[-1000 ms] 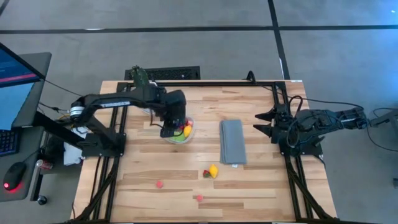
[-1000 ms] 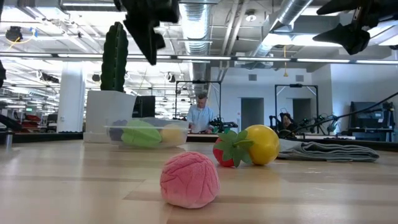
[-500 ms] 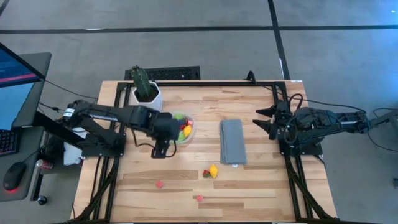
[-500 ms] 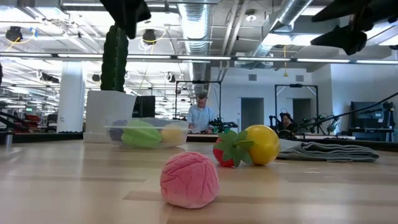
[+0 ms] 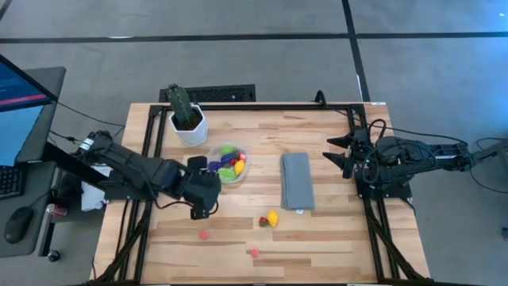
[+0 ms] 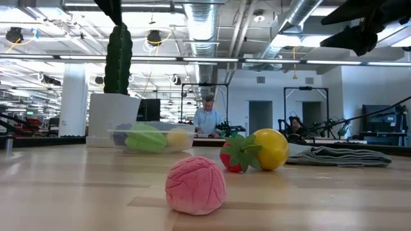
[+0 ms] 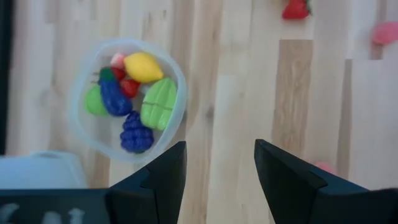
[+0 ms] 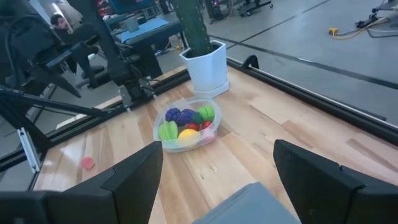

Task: Pick and placing Produce into tupperware
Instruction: Put the left pink peach into the transparent container

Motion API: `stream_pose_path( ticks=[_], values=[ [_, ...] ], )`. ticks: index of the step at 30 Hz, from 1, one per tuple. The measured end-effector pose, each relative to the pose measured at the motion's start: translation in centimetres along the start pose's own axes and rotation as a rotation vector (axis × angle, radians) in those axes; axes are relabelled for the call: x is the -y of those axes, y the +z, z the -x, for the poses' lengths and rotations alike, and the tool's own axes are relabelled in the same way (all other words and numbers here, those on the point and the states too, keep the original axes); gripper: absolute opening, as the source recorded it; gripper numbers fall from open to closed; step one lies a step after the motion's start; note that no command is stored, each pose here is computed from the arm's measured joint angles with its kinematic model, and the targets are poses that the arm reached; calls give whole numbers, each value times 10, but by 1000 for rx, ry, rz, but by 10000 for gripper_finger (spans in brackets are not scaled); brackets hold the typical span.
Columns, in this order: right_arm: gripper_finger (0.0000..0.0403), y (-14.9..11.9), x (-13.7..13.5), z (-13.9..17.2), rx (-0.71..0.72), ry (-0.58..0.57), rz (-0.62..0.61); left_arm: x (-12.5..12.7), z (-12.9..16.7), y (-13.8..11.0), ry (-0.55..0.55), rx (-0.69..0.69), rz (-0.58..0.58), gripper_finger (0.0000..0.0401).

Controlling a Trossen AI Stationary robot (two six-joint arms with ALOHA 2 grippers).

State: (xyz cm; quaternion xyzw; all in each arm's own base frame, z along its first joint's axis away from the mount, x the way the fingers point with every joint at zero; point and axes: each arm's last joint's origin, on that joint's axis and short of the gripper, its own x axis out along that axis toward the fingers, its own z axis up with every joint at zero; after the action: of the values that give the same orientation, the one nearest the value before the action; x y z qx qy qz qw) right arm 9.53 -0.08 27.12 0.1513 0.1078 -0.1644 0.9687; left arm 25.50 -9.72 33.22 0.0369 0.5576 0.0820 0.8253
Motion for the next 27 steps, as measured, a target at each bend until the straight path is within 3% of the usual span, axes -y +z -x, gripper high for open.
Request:
stream_pose_path(
  ticks=[17,27],
  values=[
    [328,1,0,0,9,4,21,53,27,-45,121,90,209,180],
    [328,3,-1,0,26,10,21,78,30,-62,115,119,284,180]
  ],
)
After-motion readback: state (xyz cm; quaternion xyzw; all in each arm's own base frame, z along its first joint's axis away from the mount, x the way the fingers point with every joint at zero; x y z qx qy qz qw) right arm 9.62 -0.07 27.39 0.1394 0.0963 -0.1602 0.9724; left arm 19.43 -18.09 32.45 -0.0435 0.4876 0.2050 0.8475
